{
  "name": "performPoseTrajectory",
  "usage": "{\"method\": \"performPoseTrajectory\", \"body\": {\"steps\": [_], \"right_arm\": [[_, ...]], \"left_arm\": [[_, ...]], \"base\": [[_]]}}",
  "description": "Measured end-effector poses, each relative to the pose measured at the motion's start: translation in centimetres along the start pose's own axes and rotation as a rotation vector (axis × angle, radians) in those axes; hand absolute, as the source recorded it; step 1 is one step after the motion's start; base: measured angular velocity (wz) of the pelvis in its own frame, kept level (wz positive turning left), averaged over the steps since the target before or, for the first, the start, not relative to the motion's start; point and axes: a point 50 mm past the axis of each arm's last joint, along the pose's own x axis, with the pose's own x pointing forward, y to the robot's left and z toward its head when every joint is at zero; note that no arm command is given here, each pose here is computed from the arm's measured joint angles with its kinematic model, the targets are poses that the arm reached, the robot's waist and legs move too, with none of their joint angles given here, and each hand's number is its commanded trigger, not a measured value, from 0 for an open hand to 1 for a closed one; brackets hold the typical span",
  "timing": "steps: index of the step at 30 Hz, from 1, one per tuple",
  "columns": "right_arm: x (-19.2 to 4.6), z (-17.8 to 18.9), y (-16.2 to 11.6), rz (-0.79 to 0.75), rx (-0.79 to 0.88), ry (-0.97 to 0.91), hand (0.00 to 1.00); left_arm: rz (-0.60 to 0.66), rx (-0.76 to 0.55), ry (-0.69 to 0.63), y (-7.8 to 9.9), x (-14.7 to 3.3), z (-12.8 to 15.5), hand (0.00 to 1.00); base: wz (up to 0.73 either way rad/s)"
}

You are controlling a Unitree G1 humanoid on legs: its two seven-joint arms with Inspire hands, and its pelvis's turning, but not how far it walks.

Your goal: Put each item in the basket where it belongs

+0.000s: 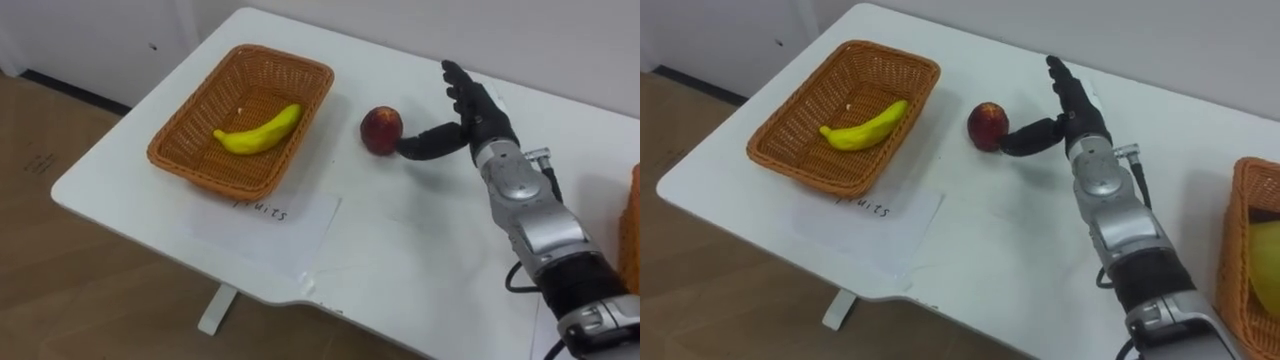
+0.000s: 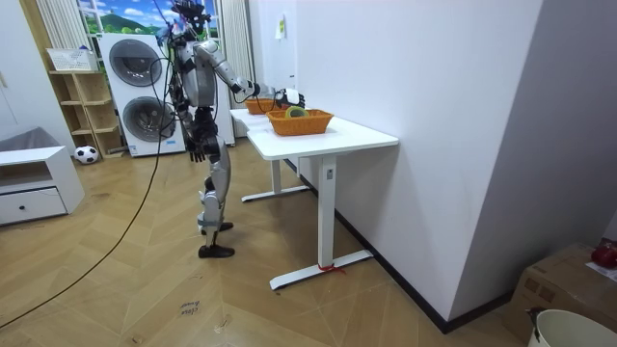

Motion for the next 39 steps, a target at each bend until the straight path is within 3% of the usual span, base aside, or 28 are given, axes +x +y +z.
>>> {"method": "performPoseTrajectory", "body": {"steps": [29, 39], "right_arm": [[-0.1, 1.3, 0.3, 0.052, -0.061, -0.068, 0.0], [0.0, -0.6, 0.9, 0.073, -0.085, 0.005, 0.0]], "left_arm": [[-0.004, 0.0, -0.015, 0.1, 0.0, 0.1, 0.0], [-0.035, 0.001, -0.013, -0.4, 0.0, 0.0, 0.0]], "base": [[0.01], [0.05]]}}
